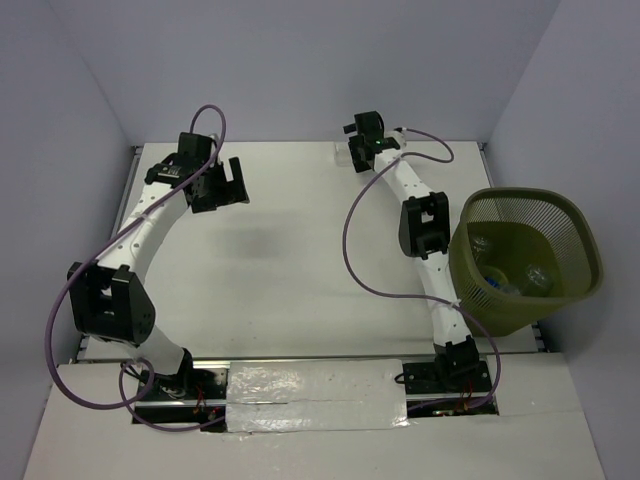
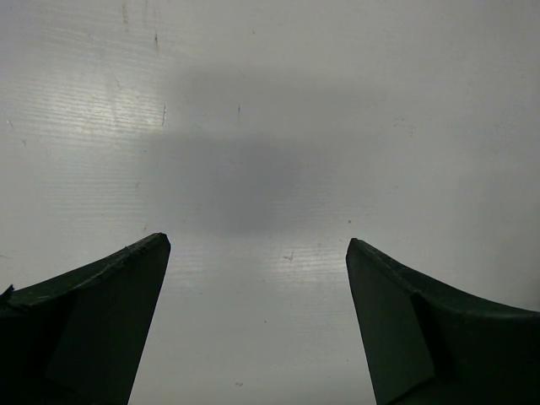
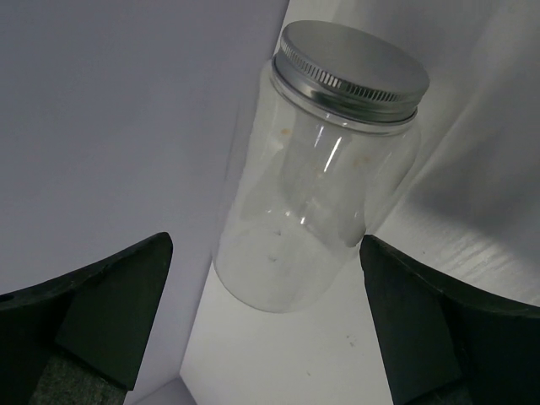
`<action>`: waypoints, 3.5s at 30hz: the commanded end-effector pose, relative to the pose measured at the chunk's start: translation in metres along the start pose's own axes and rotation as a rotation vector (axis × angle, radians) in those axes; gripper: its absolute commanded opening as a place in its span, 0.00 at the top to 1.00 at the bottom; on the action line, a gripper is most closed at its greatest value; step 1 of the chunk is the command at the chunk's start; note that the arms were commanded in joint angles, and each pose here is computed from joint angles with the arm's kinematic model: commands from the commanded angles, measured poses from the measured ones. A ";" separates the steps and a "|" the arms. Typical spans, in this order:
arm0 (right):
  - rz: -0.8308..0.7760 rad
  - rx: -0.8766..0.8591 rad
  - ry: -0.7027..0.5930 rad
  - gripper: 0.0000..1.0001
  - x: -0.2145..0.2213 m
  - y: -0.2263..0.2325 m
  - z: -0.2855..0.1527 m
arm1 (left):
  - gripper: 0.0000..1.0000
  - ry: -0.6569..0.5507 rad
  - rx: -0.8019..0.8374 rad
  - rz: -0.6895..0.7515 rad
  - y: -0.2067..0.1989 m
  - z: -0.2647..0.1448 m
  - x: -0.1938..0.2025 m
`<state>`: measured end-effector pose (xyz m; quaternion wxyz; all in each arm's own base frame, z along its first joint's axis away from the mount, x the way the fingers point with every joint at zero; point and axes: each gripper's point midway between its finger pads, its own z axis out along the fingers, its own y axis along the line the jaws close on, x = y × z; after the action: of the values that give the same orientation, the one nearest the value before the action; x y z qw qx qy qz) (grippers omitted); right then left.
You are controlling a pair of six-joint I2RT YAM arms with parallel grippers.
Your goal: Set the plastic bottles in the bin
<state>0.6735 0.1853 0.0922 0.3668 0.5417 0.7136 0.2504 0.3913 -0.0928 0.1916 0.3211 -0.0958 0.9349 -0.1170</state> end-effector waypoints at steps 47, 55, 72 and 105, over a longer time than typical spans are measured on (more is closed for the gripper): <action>0.047 0.091 -0.009 0.13 -0.002 -0.036 0.023 | 0.01 -0.003 -0.057 0.032 0.010 0.012 -0.012; 0.052 0.103 -0.010 0.13 -0.002 -0.038 0.018 | 0.01 -0.011 -0.064 0.037 0.011 0.010 -0.013; -0.213 -0.256 -0.048 0.43 -0.024 0.102 -0.104 | 0.01 -0.062 -0.014 0.026 0.001 -0.014 -0.020; -0.794 0.141 -0.671 0.48 -0.254 -0.124 -0.575 | 0.01 -0.109 0.142 -0.033 -0.024 -0.053 -0.013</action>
<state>0.2247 -0.0240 0.4144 0.6096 0.2378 0.7534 -0.0641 0.3692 -0.0999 0.2352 0.3618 -0.0976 0.9128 -0.1624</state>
